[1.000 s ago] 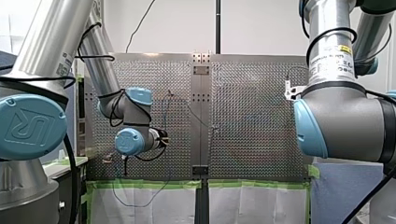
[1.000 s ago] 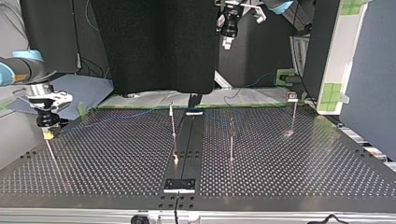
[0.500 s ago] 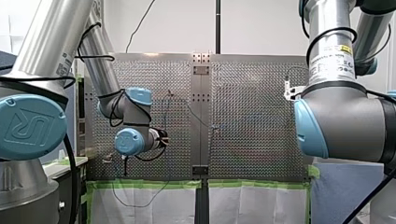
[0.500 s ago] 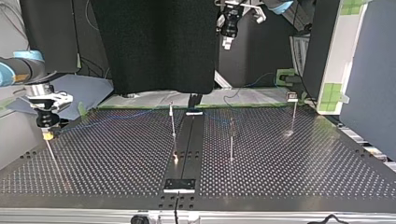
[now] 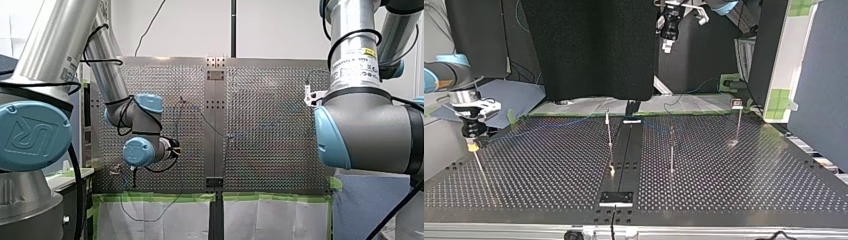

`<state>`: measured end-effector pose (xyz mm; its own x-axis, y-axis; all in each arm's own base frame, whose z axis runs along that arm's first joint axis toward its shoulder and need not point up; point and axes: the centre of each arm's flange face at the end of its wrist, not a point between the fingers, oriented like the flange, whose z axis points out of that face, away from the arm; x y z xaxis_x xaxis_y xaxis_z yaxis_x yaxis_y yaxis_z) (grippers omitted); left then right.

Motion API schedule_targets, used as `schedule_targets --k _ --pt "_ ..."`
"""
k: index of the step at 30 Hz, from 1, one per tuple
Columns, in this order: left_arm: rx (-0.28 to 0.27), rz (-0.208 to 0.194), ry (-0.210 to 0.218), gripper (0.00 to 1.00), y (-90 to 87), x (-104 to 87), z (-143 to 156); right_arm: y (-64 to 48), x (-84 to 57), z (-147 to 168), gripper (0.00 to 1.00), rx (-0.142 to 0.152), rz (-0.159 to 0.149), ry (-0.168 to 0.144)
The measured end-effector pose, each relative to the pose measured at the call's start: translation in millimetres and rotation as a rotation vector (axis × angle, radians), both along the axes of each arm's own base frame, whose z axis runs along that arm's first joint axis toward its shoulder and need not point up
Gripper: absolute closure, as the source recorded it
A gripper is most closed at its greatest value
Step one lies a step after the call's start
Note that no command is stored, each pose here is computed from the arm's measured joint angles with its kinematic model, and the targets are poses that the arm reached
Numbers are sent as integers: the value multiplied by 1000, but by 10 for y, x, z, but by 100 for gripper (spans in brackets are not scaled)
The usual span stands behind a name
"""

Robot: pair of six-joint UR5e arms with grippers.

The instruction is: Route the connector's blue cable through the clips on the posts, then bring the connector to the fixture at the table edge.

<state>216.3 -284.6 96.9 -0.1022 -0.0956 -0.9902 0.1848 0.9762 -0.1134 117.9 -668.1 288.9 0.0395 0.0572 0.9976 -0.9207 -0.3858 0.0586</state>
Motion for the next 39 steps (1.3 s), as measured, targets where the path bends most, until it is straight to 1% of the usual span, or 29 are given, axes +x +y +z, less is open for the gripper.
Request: schedule_targets --k 14,30,39 --pt "2 0 3 0 2 -3 -3 0 0 -1 1 0 0 0" --pt "-7 -5 -12 0 -55 64 39 0 0 -2 1 0 0 0" --pt "-6 -4 -14 0 -62 74 44 0 0 -2 1 0 0 0"
